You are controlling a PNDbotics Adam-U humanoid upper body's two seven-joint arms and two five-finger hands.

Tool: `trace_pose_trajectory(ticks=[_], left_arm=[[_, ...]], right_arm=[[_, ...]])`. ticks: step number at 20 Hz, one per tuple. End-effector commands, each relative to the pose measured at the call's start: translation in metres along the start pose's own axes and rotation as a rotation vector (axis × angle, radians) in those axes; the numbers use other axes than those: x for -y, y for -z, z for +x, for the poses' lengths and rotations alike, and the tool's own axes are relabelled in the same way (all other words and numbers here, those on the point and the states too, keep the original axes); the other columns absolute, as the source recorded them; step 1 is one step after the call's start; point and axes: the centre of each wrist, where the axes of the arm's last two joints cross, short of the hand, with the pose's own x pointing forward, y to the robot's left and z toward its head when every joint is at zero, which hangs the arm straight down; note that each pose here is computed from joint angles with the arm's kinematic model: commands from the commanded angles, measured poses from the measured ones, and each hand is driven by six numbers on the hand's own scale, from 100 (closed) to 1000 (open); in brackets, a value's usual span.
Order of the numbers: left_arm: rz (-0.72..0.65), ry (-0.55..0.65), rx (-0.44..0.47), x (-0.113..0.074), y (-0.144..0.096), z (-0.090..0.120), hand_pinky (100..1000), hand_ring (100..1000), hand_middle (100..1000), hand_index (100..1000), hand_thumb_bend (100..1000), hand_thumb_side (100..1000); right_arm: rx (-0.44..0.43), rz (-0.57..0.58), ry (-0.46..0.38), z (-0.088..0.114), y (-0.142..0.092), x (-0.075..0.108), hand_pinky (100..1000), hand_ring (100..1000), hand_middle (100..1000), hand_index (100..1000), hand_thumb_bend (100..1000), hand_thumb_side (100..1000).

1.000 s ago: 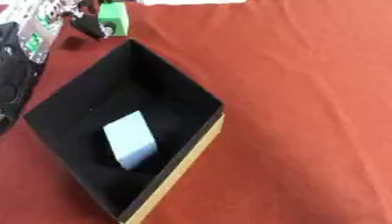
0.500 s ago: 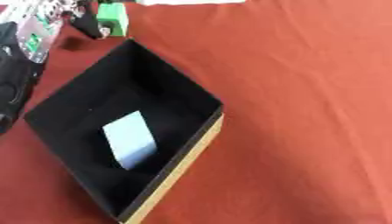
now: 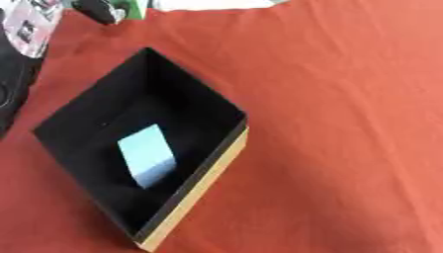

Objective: Pick up objects on the table and place them in the box.

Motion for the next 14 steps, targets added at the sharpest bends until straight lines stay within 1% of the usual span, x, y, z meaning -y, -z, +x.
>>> trace_pose_trajectory(ticks=[1, 2, 5, 12, 14], left_arm=[[0.045, 0.056, 0.11, -0.019, -0.008, 0.019, 317, 517, 536, 713, 114, 100], [0.041, 0.075, 0.142, -0.016, -0.01, 0.021, 318, 517, 536, 713, 116, 100], [0.031, 0.125, 0.24, -0.004, -0.019, 0.029, 319, 518, 535, 709, 164, 100], [0.0, 0.217, 0.48, 0.032, -0.044, 0.042, 316, 516, 530, 702, 184, 100], [-0.002, 0.222, 0.533, 0.033, -0.053, 0.041, 312, 513, 527, 699, 190, 100]], right_arm=[[0.022, -0.001, -0.027, 0.002, 0.001, 0.005, 786, 629, 521, 807, 100, 671], [0.018, -0.001, -0.028, 0.002, -0.001, 0.005, 786, 630, 521, 807, 100, 671], [0.008, -0.002, -0.031, 0.001, -0.004, 0.004, 786, 631, 523, 807, 100, 672], [-0.008, -0.01, -0.04, -0.001, -0.009, 0.004, 786, 633, 526, 806, 100, 673], [-0.01, -0.01, -0.042, -0.001, -0.01, 0.004, 786, 633, 526, 806, 100, 673]])
